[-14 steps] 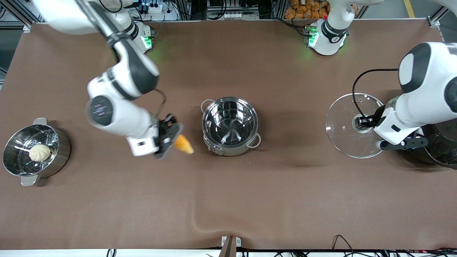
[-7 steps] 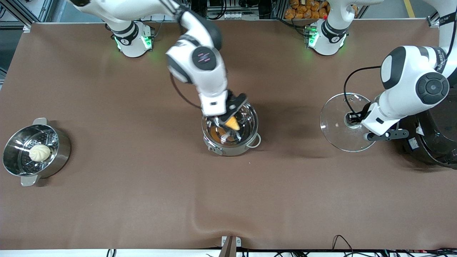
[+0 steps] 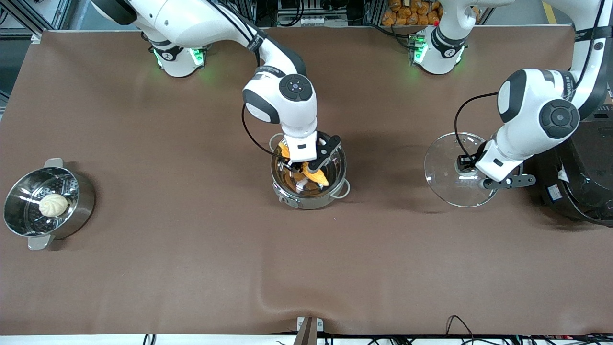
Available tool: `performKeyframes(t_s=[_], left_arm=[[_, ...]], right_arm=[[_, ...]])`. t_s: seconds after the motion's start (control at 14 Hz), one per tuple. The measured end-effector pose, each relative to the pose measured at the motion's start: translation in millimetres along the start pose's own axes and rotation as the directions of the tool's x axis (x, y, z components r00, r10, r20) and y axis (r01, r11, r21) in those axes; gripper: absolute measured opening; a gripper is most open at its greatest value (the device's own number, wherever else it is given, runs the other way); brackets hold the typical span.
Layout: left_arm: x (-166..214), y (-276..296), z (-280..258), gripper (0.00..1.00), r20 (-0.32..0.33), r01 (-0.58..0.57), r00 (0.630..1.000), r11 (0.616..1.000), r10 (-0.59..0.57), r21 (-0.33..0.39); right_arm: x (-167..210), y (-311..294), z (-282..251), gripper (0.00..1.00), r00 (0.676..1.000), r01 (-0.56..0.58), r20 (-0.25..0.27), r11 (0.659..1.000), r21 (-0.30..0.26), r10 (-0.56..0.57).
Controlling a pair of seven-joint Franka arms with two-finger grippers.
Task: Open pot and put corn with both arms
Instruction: 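Lower the corn into the open pot and open the right gripper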
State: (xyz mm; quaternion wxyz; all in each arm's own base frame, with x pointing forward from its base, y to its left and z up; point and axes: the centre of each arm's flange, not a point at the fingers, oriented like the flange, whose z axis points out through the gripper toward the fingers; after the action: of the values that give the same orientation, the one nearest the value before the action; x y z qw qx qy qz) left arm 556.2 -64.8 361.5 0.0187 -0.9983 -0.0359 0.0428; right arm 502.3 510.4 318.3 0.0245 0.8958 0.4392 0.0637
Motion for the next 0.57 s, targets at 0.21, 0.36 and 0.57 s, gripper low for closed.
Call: performKeyframes(t_s=[0.21,0.36,0.57], left_arm=[[-3.6,-0.7,0.1,0.5,-0.017,0.0,1.0,1.0,0.0,-0.004],[-9.7,-2.0,-1.6,0.5,-0.049,0.001,0.999,1.0,-0.002,-0.011],[-20.3,-4.0,7.1,0.5,-0.082,0.004,0.997,1.0,-0.005,-0.019]], right_arm=[[2.9,-2.9,2.7,0.51,1.0,0.008,-0.025,1.0,0.002,-0.008],[5.5,-1.7,0.7,0.74,0.999,0.005,-0.047,1.0,0.005,-0.005],[8.6,23.2,-13.5,1.0,0.997,-0.039,-0.072,0.999,0.0,0.039]])
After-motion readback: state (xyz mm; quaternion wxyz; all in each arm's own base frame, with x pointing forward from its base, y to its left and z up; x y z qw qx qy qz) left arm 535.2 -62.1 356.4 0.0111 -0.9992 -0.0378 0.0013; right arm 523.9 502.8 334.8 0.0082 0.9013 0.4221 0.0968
